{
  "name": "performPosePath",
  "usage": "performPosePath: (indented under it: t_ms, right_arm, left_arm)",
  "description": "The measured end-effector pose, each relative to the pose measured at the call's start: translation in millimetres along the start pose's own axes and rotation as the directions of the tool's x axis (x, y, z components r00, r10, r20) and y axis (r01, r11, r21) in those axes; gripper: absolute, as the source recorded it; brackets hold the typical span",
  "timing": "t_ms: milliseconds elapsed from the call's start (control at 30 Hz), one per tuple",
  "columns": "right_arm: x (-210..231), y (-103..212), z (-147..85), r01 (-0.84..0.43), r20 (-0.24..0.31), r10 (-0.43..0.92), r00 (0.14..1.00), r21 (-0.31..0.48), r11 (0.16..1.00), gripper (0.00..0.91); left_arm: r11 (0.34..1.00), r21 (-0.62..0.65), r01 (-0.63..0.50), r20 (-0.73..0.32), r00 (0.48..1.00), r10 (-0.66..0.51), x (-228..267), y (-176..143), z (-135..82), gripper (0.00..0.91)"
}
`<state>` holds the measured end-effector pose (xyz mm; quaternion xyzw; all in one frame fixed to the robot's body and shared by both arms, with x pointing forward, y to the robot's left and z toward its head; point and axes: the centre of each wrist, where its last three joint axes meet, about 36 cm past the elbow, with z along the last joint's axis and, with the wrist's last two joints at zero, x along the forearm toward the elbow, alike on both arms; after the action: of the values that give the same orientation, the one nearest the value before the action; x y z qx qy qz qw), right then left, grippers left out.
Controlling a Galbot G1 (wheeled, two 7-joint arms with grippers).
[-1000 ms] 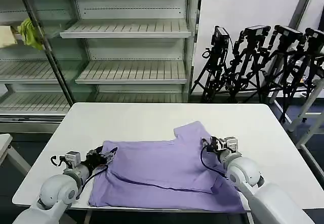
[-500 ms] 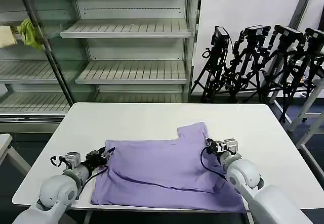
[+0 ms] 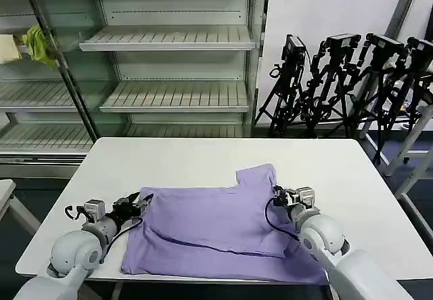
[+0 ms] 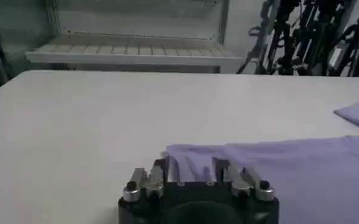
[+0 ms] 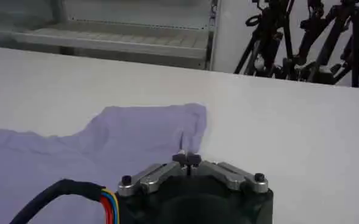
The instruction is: Fold and organize the clothes.
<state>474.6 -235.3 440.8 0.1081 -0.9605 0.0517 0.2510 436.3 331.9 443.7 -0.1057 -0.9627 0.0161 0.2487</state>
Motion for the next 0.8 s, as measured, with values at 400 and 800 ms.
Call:
performPosePath:
  t_ms: [400, 800]
  right_arm:
    - [5, 3, 0, 0.008, 0.006, -0.008, 1.0, 0.003, 1.0, 0.04]
    - [10, 6, 1, 0.014, 0.011, -0.015, 1.0, 0.002, 1.0, 0.04]
  left_arm:
    - [1.0, 0.001, -0.008, -0.003, 1.0, 0.008, -15, 1, 2, 0.786]
    - [1.0, -0.008, 0.003, -0.012, 1.0, -0.003, -23, 6, 6, 0.433]
